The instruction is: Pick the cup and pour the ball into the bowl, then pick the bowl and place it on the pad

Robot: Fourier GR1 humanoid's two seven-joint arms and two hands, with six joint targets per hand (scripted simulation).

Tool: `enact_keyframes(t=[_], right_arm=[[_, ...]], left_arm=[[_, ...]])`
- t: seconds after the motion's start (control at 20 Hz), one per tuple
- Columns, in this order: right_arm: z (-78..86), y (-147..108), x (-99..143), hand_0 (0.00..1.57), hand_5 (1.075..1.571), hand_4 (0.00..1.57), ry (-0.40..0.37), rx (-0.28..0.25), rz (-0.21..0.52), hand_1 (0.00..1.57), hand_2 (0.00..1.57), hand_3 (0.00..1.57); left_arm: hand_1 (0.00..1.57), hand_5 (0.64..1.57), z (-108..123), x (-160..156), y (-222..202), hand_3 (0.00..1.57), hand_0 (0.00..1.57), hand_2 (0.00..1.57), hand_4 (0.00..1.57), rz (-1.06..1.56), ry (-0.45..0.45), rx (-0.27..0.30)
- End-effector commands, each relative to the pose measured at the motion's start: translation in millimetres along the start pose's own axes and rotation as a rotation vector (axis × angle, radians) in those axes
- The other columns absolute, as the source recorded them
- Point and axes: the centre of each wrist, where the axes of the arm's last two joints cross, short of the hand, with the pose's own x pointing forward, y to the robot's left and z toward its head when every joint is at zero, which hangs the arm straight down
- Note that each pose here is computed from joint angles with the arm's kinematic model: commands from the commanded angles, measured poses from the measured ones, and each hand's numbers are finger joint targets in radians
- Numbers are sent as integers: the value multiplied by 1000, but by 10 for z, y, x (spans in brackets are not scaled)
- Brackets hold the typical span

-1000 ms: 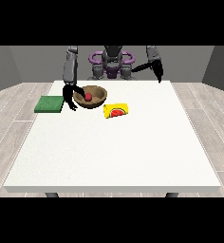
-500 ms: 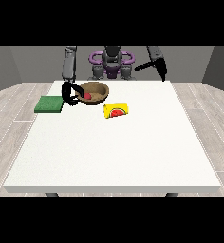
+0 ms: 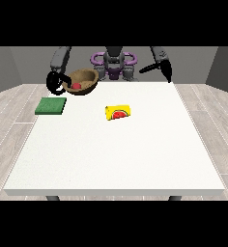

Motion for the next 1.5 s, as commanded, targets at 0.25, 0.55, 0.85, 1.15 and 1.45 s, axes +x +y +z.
enact_keyframes(t=[0.25, 0.55, 0.85, 1.15, 1.45], right_arm=[[100, -531, 163, 1571, 1559, 1058, -32, -32, -33, 1571, 1571, 1571], [185, -1090, 537, 1571, 1563, 1074, -177, -20, -142, 1571, 1571, 1571], [357, -1620, 518, 1571, 1563, 1031, -290, -111, -175, 1571, 1571, 1442], [506, -1942, 634, 1571, 1567, 1047, -439, -133, -116, 1571, 1571, 0], [532, -2038, 808, 1571, 1571, 1027, -452, -182, -102, 1571, 1571, 343]], left_arm=[[0, 1567, 246, -228, -144, 0, 0, 0, 0, -11, -16, 7], [0, 1565, -114, 169, -280, 0, 0, 0, 0, -11, -180, 50], [0, 1564, -251, 682, -451, 0, 0, 0, 0, -23, -335, 35], [0, 1564, -191, 1086, -431, 0, 0, 0, 0, -37, -456, 83], [0, 1564, -67, 1269, -404, 0, 0, 0, 0, -45, -489, 88]])
